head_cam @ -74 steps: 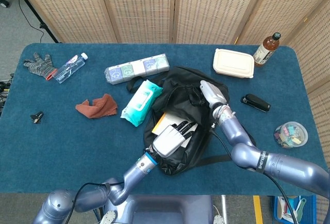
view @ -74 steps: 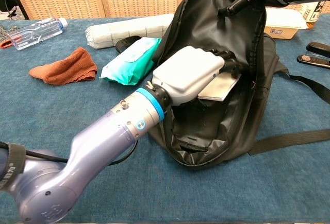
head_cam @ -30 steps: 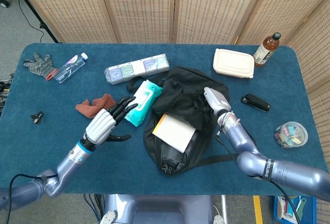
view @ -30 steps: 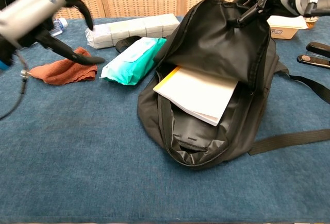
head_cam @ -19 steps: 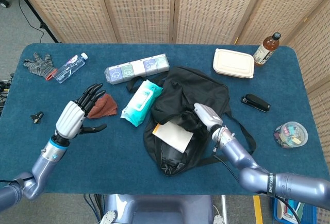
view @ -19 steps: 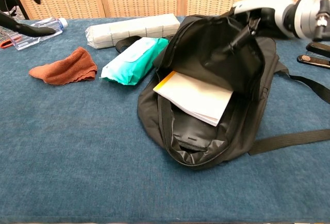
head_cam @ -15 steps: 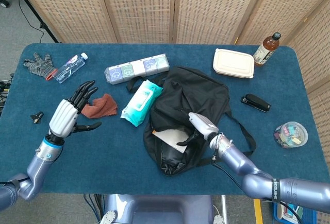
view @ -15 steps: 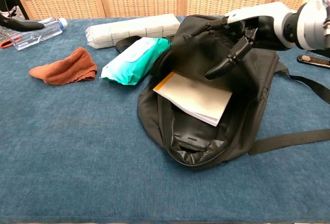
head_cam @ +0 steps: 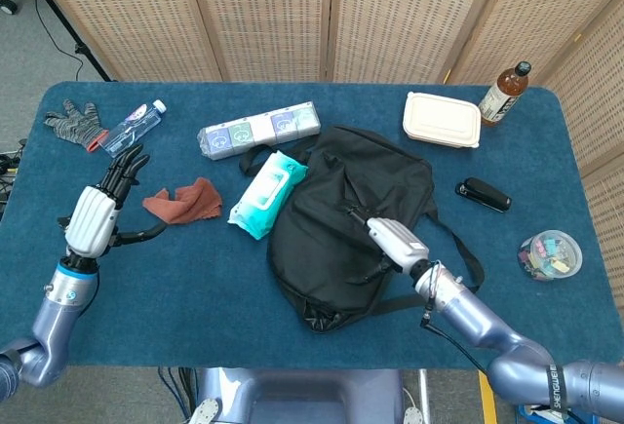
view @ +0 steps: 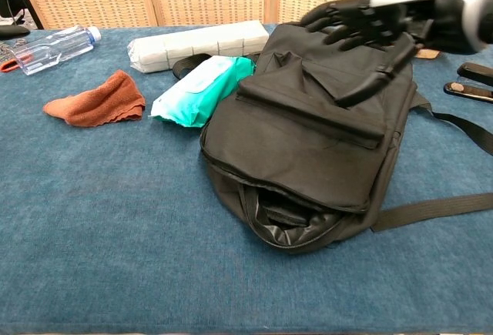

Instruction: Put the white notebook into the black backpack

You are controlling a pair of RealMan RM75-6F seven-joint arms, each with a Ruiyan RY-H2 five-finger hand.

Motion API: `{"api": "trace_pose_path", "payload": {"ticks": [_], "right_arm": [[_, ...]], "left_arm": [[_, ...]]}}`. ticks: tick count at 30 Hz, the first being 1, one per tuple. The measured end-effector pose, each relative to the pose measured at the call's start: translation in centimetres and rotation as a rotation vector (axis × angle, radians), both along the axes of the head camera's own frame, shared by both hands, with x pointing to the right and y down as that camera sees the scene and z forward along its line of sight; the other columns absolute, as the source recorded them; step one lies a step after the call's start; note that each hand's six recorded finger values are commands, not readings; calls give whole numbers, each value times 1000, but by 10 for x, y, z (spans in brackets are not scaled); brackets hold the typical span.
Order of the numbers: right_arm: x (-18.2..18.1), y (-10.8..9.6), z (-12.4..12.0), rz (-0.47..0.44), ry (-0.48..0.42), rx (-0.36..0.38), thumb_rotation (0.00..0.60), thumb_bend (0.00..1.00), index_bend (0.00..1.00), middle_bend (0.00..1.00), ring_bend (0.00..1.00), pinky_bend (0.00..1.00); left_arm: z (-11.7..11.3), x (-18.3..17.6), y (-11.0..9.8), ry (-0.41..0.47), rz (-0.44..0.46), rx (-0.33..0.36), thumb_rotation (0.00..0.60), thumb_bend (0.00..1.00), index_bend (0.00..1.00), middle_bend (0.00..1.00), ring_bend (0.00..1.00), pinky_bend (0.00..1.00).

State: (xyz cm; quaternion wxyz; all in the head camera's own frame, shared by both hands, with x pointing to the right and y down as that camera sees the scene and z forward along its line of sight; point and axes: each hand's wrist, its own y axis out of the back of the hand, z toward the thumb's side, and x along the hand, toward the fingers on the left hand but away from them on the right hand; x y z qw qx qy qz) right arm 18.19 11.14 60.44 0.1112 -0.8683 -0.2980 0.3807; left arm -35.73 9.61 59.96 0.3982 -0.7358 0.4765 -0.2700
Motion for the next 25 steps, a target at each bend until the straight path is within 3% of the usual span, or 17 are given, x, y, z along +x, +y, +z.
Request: {"api": "trace_pose_path", "payload": {"ticks": [4, 10, 14, 19, 25], "right_arm": [[42, 0, 12, -38, 138, 124, 600, 0, 0, 0, 0, 0], [121, 16, 30, -72, 357, 243, 600, 0, 0, 0, 0, 0], [171, 36, 35, -66, 475, 287, 600, 0, 0, 0, 0, 0], [212, 68, 28, -22, 563, 318, 600, 0, 0, 0, 0, 0], [233, 93, 19, 7, 623, 324, 600, 0, 0, 0, 0, 0]], "left_arm": [[-2, -12, 5, -40, -39, -8, 600, 0, 0, 0, 0, 147], [-8, -30, 19, -112, -112, -35, 600, 0, 0, 0, 0, 41], [-8, -45, 30, -176, -168, -72, 600, 0, 0, 0, 0, 0], [-9, -73, 54, -290, -275, -175, 600, 0, 0, 0, 0, 0], [-10, -102, 76, -378, -368, -263, 600, 0, 0, 0, 0, 0]]}}
